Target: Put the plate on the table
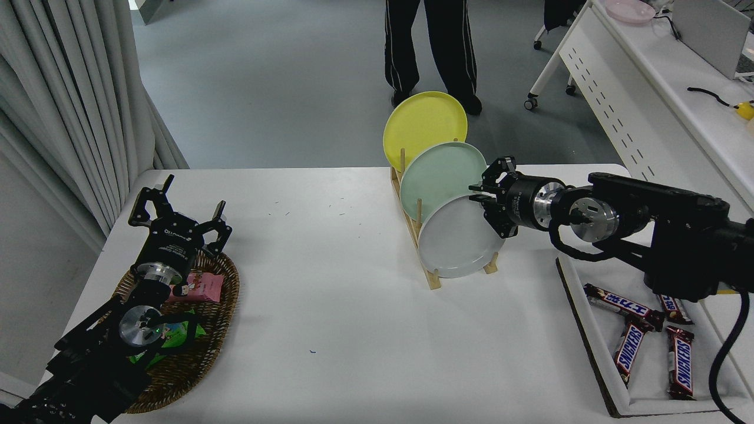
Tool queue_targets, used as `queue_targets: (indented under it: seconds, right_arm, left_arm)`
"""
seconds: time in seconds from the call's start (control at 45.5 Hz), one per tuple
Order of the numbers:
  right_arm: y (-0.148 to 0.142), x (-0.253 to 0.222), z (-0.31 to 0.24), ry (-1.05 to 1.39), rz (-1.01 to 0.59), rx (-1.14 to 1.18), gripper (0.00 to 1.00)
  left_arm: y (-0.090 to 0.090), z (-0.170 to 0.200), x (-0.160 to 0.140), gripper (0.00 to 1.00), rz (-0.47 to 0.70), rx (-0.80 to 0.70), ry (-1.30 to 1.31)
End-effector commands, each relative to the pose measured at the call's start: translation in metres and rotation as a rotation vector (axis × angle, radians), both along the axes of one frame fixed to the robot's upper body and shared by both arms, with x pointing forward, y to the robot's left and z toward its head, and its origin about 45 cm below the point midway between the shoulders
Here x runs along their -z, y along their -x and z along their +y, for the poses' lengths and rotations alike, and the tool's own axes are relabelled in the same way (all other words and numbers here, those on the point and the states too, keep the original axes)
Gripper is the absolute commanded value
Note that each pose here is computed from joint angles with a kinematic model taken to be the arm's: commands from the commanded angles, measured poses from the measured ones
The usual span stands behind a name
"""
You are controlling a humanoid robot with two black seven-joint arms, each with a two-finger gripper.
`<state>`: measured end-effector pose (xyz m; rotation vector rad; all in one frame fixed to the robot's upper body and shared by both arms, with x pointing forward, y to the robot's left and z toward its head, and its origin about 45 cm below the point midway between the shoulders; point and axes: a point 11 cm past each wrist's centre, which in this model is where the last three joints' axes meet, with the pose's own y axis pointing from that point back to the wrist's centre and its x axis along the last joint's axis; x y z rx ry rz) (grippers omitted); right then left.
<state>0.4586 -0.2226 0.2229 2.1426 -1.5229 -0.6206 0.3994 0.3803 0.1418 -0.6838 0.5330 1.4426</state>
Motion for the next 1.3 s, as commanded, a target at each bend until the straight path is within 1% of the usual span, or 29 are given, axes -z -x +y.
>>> queue_targets:
  seconds: [0.0, 0.22, 0.593, 0.813, 1.099, 1.275]
  right_arm:
    - [0.000, 0.000, -0.001, -0.001, 0.000, 0.001, 0.09]
    - [0.000, 0.000, -0.001, -0.001, 0.001, 0.001, 0.00]
    - [0.002, 0.001, -0.001, 0.004, 0.030, -0.008, 0.00]
    - [-0.002, -0.009, 0.004, -0.019, 0.021, -0.010, 0.00]
    - [-0.009, -0.039, 0.017, -0.120, 0.041, -0.006, 0.00]
    - [-0.007, -0.055, 0.019, -0.180, 0.104, -0.008, 0.00]
  left_arm:
    - [0.000, 0.000, 0.000, 1.00, 0.000, 0.000, 0.000]
    - [0.000, 0.000, 0.000, 1.00, 0.000, 0.000, 0.000]
    - [0.000, 0.000, 0.000, 1.00, 0.000, 0.000, 0.000]
    - [0.000, 0.000, 0.000, 1.00, 0.000, 0.000, 0.000]
    - [0.000, 0.000, 0.000, 1.00, 0.000, 0.000, 0.000]
    - [0.000, 0.000, 0.000, 1.00, 0.000, 0.000, 0.000]
